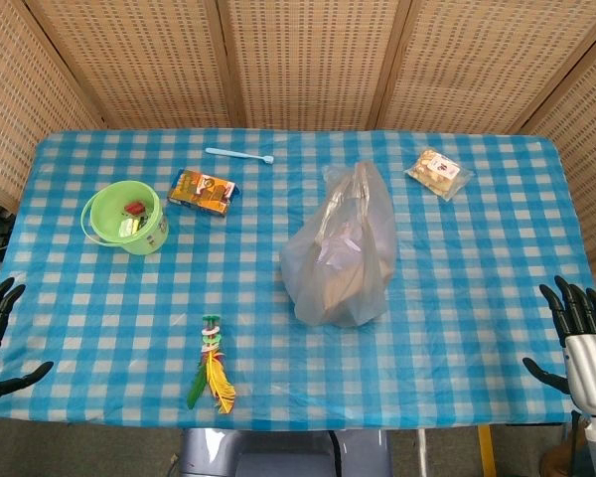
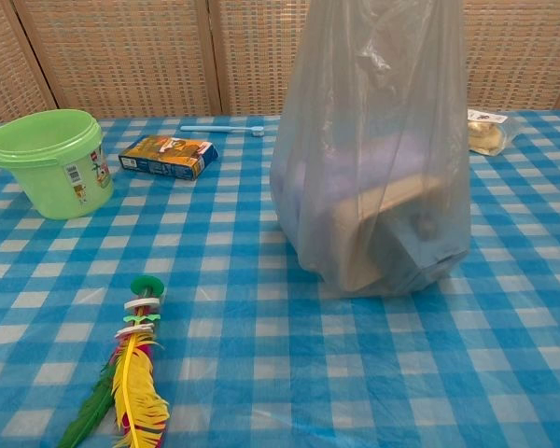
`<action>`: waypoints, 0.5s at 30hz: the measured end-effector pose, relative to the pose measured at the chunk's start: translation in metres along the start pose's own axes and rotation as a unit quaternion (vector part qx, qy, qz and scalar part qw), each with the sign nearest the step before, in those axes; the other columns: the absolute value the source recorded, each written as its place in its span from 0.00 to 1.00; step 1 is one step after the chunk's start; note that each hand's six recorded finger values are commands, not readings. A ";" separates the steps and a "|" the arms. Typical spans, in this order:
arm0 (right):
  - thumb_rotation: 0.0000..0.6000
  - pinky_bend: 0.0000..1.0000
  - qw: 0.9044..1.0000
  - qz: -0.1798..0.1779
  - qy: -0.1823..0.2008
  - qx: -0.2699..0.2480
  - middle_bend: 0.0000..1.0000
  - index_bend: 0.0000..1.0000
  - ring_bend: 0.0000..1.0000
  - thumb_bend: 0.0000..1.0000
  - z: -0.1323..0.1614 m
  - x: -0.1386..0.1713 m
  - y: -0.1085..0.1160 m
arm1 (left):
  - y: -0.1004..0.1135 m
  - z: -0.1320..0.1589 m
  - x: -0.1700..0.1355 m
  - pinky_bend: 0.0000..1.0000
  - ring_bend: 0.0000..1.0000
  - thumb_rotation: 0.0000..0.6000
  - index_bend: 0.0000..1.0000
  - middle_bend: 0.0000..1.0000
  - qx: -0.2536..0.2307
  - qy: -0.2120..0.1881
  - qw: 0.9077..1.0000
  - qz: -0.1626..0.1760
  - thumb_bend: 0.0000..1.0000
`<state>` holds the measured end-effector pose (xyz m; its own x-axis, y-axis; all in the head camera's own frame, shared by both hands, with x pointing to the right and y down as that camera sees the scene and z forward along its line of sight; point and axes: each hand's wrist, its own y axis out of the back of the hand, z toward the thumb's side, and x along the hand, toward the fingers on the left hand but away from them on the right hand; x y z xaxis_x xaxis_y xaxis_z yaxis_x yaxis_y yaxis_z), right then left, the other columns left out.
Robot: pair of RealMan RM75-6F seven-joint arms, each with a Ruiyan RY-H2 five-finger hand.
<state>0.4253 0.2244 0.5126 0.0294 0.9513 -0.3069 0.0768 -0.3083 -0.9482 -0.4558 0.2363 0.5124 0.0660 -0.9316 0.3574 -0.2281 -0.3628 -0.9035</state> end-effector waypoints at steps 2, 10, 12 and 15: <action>1.00 0.00 1.000 0.002 0.000 0.000 0.00 0.00 0.00 0.00 0.000 -0.005 0.000 | -0.001 -0.001 0.002 0.00 0.00 1.00 0.00 0.00 0.001 0.003 1.000 -0.001 0.00; 1.00 0.00 1.000 -0.004 -0.012 0.011 0.00 0.00 0.00 0.00 0.001 -0.006 0.004 | -0.001 -0.002 0.005 0.00 0.00 1.00 0.00 0.00 0.002 0.009 1.000 0.000 0.00; 1.00 0.00 1.000 -0.004 -0.017 0.008 0.00 0.00 0.00 0.00 -0.001 -0.007 0.005 | -0.002 -0.002 0.006 0.00 0.00 1.00 0.00 0.00 0.002 0.010 1.000 -0.002 0.00; 1.00 0.00 1.000 -0.001 -0.014 -0.005 0.00 0.00 0.00 0.00 0.001 -0.015 0.007 | -0.003 -0.003 0.009 0.00 0.00 1.00 0.00 0.00 0.004 0.011 1.000 -0.006 0.00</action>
<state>0.4247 0.2079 0.5103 0.0011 0.9514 -0.3079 0.0868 -0.3068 -0.9478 -0.4575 0.2294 0.5190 0.0473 -0.9267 0.3728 -0.2195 -0.3737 -0.9012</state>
